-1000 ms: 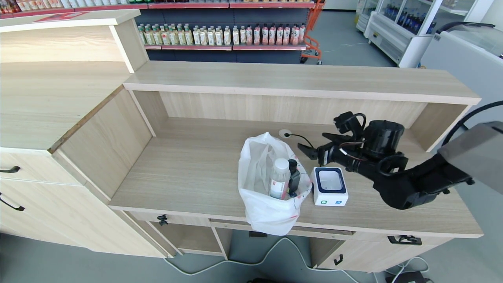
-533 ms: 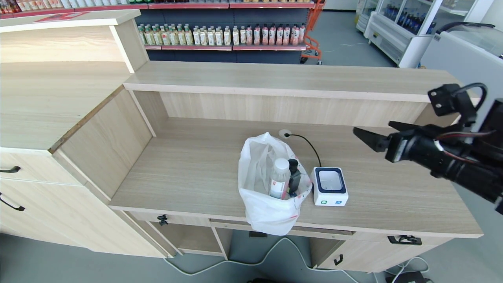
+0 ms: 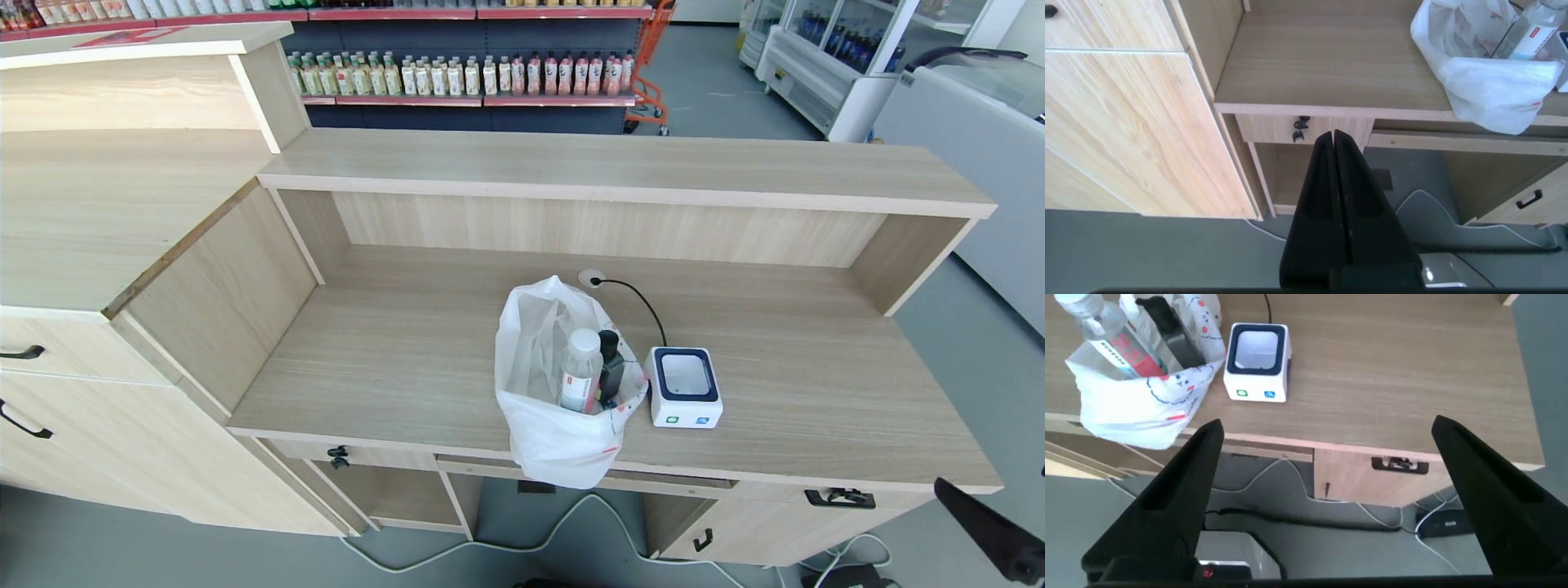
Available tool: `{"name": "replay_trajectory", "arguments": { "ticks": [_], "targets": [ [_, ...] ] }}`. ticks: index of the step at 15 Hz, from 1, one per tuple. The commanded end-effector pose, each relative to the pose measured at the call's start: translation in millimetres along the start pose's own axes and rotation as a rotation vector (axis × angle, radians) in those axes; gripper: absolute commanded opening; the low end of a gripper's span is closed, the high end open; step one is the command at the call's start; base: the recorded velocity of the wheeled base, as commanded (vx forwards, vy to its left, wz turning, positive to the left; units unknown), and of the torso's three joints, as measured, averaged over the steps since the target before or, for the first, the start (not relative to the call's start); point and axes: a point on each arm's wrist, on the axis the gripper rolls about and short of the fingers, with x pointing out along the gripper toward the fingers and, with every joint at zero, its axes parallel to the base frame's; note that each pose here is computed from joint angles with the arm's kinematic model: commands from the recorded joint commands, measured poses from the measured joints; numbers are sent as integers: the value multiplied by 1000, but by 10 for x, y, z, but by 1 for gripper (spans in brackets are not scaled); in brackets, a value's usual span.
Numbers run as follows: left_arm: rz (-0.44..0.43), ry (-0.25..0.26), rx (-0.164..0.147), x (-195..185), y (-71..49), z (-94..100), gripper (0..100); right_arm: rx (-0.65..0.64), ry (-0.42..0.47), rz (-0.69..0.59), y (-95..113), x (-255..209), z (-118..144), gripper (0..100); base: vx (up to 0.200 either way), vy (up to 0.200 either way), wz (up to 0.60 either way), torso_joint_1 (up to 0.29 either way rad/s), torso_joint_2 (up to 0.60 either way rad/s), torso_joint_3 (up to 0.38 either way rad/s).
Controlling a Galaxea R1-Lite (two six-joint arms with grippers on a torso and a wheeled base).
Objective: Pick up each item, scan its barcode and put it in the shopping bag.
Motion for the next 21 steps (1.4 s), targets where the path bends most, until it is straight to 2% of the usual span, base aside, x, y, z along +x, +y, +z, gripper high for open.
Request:
{"name": "replay_trajectory", "arguments": {
  "ticks": [1, 5, 9, 21],
  "targets": [
    [0, 0, 0, 0, 0, 0, 0, 8, -75, -69, -24, -466, -366, 100, 0, 0, 0, 0, 0, 0],
    [0, 0, 0, 0, 0, 0, 0, -11, -94, -111, 2, -676, -610, 100, 0, 0, 0, 0, 0, 0],
    [0, 0, 0, 0, 0, 0, 0, -24, -210, -60, 7, -784, -672, 100, 0, 0, 0, 0, 0, 0],
    [0, 0, 0, 0, 0, 0, 0, -17, -203, -43, 10, -786, -688, 100, 0, 0, 0, 0, 0, 0]
  ]
}}
